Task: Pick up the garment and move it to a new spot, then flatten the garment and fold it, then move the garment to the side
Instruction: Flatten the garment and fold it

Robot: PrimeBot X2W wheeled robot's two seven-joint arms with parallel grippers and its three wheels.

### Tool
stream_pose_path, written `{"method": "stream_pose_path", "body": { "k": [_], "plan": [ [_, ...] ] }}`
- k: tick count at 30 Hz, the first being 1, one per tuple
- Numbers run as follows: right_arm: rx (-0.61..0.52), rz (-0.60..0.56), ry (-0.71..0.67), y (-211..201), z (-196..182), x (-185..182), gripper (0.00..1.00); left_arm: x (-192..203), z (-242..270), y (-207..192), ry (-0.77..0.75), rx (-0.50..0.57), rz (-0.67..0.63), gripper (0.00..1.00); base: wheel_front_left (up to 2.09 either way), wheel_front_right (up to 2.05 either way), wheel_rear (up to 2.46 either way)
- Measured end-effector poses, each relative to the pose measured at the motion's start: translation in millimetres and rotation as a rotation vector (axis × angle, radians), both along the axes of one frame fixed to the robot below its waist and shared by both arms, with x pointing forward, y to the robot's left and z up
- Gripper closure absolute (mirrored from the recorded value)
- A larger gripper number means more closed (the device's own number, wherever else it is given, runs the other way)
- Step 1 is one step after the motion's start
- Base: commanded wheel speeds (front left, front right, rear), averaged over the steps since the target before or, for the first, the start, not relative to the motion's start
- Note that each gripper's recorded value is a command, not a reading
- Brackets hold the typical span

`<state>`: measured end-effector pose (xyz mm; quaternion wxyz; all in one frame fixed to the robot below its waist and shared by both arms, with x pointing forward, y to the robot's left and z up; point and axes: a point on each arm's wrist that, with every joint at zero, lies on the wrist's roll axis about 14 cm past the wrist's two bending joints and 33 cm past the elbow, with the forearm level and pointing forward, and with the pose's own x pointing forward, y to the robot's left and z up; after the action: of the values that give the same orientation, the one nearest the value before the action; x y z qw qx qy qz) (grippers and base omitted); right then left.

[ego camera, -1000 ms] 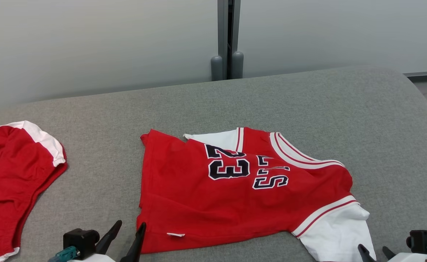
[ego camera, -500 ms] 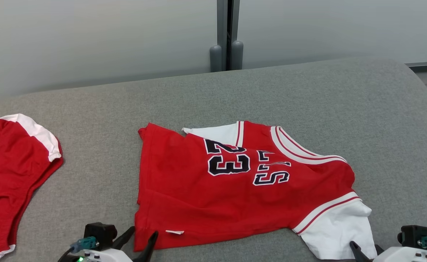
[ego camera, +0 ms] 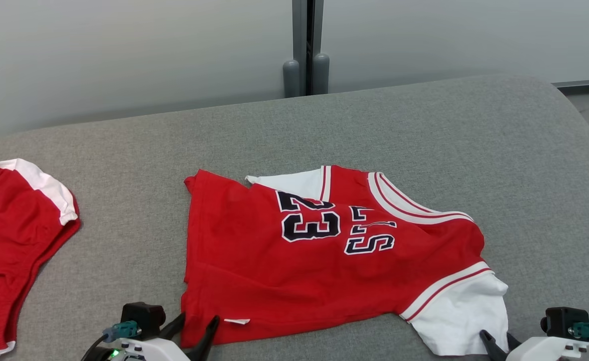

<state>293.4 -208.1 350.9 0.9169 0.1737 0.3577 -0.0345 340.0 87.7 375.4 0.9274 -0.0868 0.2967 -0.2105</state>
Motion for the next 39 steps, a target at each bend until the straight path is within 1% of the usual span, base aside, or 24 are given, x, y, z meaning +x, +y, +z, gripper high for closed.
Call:
{"method": "stream_pose_path", "body": {
  "k": [1, 2, 3, 4, 5, 6, 7, 8, 15, 23, 28, 32, 39],
  "plan": [
    [0.002, 0.002, 0.001, 0.7, -0.3, -0.1, 0.64, -0.2, 0.1, -0.9, 0.001, -0.001, -0.003, 0.13, 0.00, 0.00, 0.00],
    [0.004, 0.004, 0.001, 1.6, -0.4, 0.0, 0.76, -0.3, 0.8, -2.0, 0.000, -0.002, -0.006, 0.44, 0.00, 0.00, 0.00],
    [0.008, 0.004, -0.001, 2.5, -0.3, 0.3, 0.89, -0.2, 1.9, -2.9, -0.003, -0.006, -0.009, 0.55, 0.00, 0.00, 0.00],
    [0.009, 0.006, -0.005, 3.8, 0.0, 0.8, 0.98, 0.1, 3.1, -3.2, -0.005, -0.007, -0.010, 0.62, 0.00, 0.00, 0.00],
    [0.012, 0.010, -0.006, 5.4, 0.1, 1.1, 1.00, 0.6, 4.7, -3.4, -0.010, -0.009, -0.010, 0.66, 0.00, 0.00, 0.00],
    [0.015, 0.011, -0.008, 6.4, 0.4, 1.5, 1.00, 1.2, 6.3, -3.3, -0.016, -0.010, -0.009, 0.78, 0.00, 0.00, 0.00],
    [0.015, 0.014, -0.010, 7.0, 0.5, 1.7, 1.00, 1.8, 7.8, -2.9, -0.021, -0.010, -0.007, 0.94, 0.00, 0.00, 0.00],
    [0.013, 0.017, -0.015, 7.6, 1.0, 2.2, 1.00, 2.2, 9.3, -3.1, -0.025, -0.010, -0.007, 1.00, 0.00, 0.00, 0.00],
    [0.017, 0.030, -0.054, 11.4, 7.1, 6.8, 1.00, 2.4, 17.6, -2.3, -0.048, -0.017, 0.002, 1.00, 0.00, 0.00, 0.00],
    [0.006, 0.037, -0.142, 8.7, 24.8, 18.7, 1.00, 5.6, 29.6, 2.3, -0.080, -0.043, 0.033, 1.00, 0.00, 0.00, 0.00],
    [0.013, 0.011, -0.251, 3.0, 48.9, 31.6, 1.00, 7.6, 40.6, 6.1, -0.109, -0.070, 0.055, 1.00, 0.00, 0.00, 0.00],
    [-0.017, -0.005, -0.337, -9.5, 70.7, 39.3, 1.00, 13.8, 57.9, 8.0, -0.158, -0.093, 0.066, 1.00, 0.00, 0.00, 0.00],
    [-0.043, -0.012, -0.472, -14.4, 106.3, 49.7, 1.00, 16.1, 78.8, 5.8, -0.217, -0.113, 0.061, 1.00, 0.00, 0.00, 0.00]
  ]
}}
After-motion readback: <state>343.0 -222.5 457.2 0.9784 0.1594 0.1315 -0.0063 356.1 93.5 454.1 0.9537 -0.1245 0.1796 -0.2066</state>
